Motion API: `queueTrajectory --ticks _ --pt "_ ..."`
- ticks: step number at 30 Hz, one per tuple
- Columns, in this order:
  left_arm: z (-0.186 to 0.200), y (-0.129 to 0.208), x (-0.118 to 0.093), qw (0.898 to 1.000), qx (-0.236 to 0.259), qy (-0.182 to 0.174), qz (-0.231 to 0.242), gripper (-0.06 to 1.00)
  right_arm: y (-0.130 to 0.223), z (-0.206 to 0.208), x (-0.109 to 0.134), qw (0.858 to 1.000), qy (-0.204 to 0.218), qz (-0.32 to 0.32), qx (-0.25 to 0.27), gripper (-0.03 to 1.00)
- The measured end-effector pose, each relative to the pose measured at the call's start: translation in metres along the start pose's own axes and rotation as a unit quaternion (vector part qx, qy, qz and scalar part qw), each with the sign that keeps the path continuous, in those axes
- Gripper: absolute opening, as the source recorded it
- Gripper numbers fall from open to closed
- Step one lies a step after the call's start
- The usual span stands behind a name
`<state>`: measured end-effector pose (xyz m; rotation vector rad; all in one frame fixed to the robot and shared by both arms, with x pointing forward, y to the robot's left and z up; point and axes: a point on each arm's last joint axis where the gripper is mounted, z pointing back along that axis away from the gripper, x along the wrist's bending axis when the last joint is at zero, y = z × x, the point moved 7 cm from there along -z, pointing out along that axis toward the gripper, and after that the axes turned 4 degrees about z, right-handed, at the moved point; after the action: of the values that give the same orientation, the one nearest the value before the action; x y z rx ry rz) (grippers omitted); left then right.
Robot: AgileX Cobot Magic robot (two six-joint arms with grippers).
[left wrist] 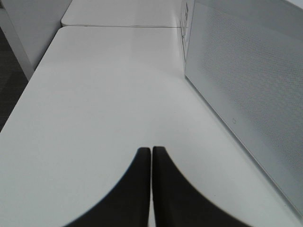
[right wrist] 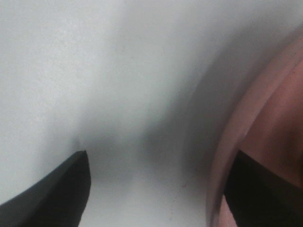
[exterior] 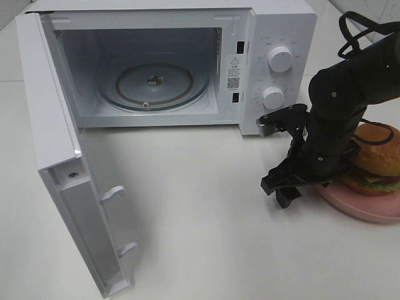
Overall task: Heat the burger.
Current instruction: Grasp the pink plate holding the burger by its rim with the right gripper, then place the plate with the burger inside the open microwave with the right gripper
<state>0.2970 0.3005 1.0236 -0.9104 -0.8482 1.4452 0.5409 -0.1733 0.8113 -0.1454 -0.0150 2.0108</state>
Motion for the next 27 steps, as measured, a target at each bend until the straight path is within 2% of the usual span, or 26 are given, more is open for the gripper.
queueTrajectory --ticks 2,3,4,5,6,7,8,9,10,11,12,13,14,16,27 --pt "0.0 0.0 0.0 1.0 0.0 0.0 0.0 0.0 -0.0003 0.0 -0.0001 1.0 0.0 0.001 -0.001 0.66" --pt "0.0 0.0 0.0 1.0 0.0 0.0 0.0 0.0 -0.0013 0.0 -0.0003 1.0 0.001 0.004 -0.004 0.6" --pt "0.0 0.0 0.0 1.0 0.0 0.0 0.0 0.0 -0.0013 0.0 -0.0003 1.0 0.001 0.004 -0.004 0.6" --pt "0.0 0.0 0.0 1.0 0.0 0.0 0.0 0.0 -0.002 0.0 -0.0005 1.0 0.002 0.005 -0.006 0.53" --pt "0.0 0.0 0.0 1.0 0.0 0.0 0.0 0.0 -0.002 0.0 -0.0005 1.0 0.002 0.005 -0.006 0.53" --pt "0.0 0.0 0.0 1.0 0.0 0.0 0.0 0.0 -0.002 0.0 -0.0007 1.0 0.002 0.006 -0.006 0.49" --pt "0.0 0.0 0.0 1.0 0.0 0.0 0.0 0.0 -0.0021 0.0 -0.0012 1.0 0.004 0.009 -0.007 0.39" --pt "0.0 0.0 0.0 1.0 0.0 0.0 0.0 0.0 -0.0021 0.0 -0.0012 1.0 0.004 0.009 -0.007 0.39" --pt "0.0 0.0 0.0 1.0 0.0 0.0 0.0 0.0 -0.0024 0.0 -0.0025 1.0 0.008 0.015 -0.008 0.29" --pt "0.0 0.0 0.0 1.0 0.0 0.0 0.0 0.0 -0.0024 0.0 -0.0025 1.0 0.008 0.015 -0.008 0.29" --pt "0.0 0.0 0.0 1.0 0.0 0.0 0.0 0.0 -0.0025 0.0 -0.003 1.0 0.009 0.019 -0.008 0.24" --pt "0.0 0.0 0.0 1.0 0.0 0.0 0.0 0.0 -0.0022 0.0 -0.0033 1.0 0.01 0.022 -0.007 0.15" --pt "0.0 0.0 0.0 1.0 0.0 0.0 0.0 0.0 -0.0022 0.0 -0.0033 1.0 0.01 0.022 -0.007 0.15" --pt "0.0 0.0 0.0 1.0 0.0 0.0 0.0 0.0 -0.0014 0.0003 -0.0038 1.0 0.012 0.027 -0.004 0.05" --pt "0.0 0.0 0.0 1.0 0.0 0.0 0.0 0.0 0.0027 0.0004 -0.0044 0.997 0.013 0.073 0.009 0.03"
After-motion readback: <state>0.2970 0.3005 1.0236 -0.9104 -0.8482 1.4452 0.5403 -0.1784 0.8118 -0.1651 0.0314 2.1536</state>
